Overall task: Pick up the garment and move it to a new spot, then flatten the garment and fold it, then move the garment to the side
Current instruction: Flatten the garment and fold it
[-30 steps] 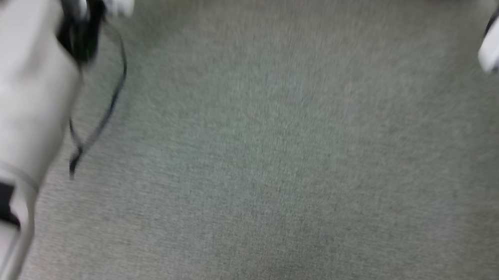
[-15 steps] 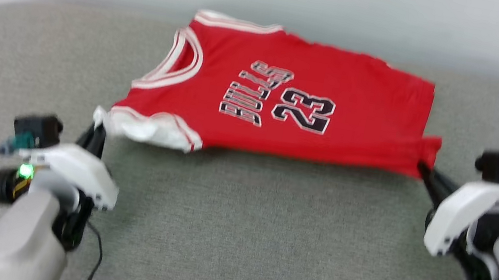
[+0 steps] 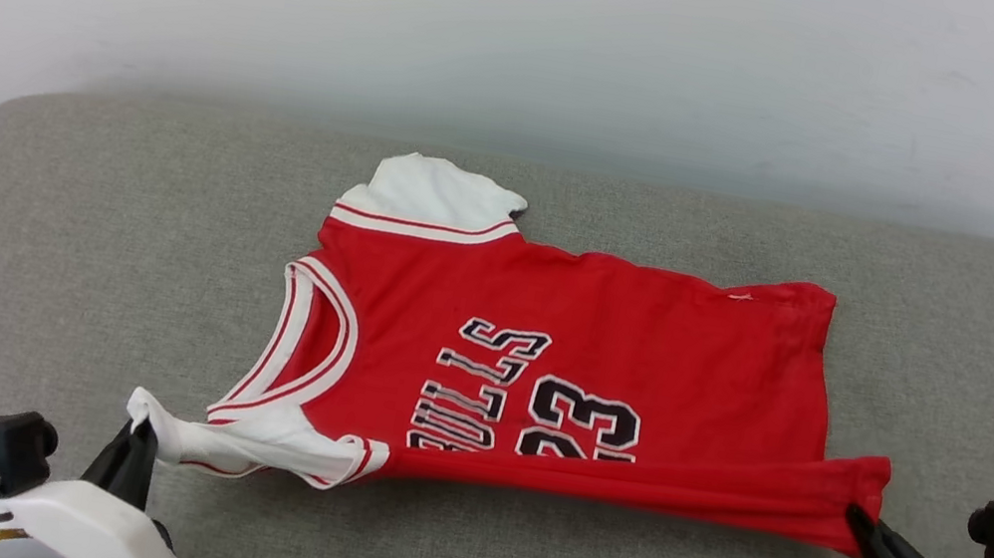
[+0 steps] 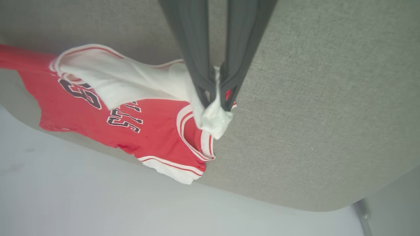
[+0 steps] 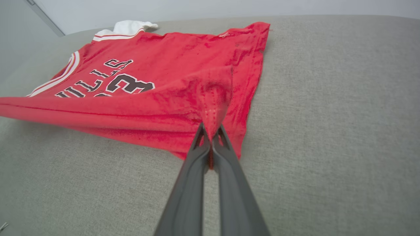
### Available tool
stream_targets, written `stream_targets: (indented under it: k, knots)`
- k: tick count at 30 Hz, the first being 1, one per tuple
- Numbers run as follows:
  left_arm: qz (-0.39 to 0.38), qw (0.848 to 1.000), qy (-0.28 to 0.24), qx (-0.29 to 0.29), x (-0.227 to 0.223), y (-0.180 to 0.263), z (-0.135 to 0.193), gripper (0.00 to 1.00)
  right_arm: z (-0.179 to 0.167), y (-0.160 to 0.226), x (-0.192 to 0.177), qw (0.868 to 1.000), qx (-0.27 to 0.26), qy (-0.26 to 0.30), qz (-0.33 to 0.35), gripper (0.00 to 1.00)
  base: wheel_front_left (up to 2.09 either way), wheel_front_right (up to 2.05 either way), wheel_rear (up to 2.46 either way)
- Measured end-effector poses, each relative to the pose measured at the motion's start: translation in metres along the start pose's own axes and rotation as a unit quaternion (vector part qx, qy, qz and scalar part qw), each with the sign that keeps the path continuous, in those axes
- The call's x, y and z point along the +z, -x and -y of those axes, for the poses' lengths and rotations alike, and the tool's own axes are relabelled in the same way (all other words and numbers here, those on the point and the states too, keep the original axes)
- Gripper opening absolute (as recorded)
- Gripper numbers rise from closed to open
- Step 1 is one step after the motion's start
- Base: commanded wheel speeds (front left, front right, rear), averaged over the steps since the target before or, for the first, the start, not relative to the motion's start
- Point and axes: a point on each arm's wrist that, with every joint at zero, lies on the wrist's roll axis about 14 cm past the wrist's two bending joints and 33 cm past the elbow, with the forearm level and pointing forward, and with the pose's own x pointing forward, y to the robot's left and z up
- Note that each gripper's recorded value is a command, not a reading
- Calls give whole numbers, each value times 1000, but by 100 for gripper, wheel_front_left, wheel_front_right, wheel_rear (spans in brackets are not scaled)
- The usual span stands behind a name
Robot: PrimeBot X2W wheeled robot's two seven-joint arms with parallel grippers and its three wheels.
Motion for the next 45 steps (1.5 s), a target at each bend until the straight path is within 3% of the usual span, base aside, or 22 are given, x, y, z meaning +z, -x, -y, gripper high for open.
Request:
stream_targets:
  k: [9, 18, 32, 33, 34, 35, 36, 37, 41, 45]
  knots:
    - [0, 1000, -14, -17, 24, 17, 21, 0, -9, 19, 4, 1000, -25, -16, -10, 0, 0, 0, 0]
    - [-37, 998, -10, -54, 3, -38, 39, 0, -3, 0, -29, 994, -52, -37, -88, 0, 0, 0, 0]
    - [-134, 990, -11, -52, -59, -112, 29, 0, 8, -47, -56, 990, -52, -28, -126, 0, 0, 0, 0]
    - [-143, 988, -10, -54, -65, -113, 29, 0, 9, -48, -60, 990, -52, -29, -130, 16, 0, 0, 0]
    - [-152, 987, -11, -53, -71, -114, 28, 16, 9, -50, -62, 990, -52, -29, -132, 43, 0, 0, 0]
    - [-161, 985, -8, -57, -75, -114, 28, 16, 10, -51, -63, 989, -53, -28, -132, 43, 0, 0, 0]
    - [-168, 984, -7, -57, -79, -115, 28, 47, 10, -52, -63, 990, -53, -27, -131, 89, 0, 0, 0]
    - [-169, 984, -7, -58, -81, -115, 28, 100, 10, -53, -64, 990, -52, -28, -131, 100, 0, 0, 0]
    - [-164, 985, 2, -54, -79, -116, 24, 100, 7, -54, -55, 993, -45, -22, -103, 100, 0, 0, 0]
    - [-148, 988, 5, -48, -65, -114, 16, 100, 3, -49, -27, 998, -40, -17, -34, 100, 0, 0, 0]
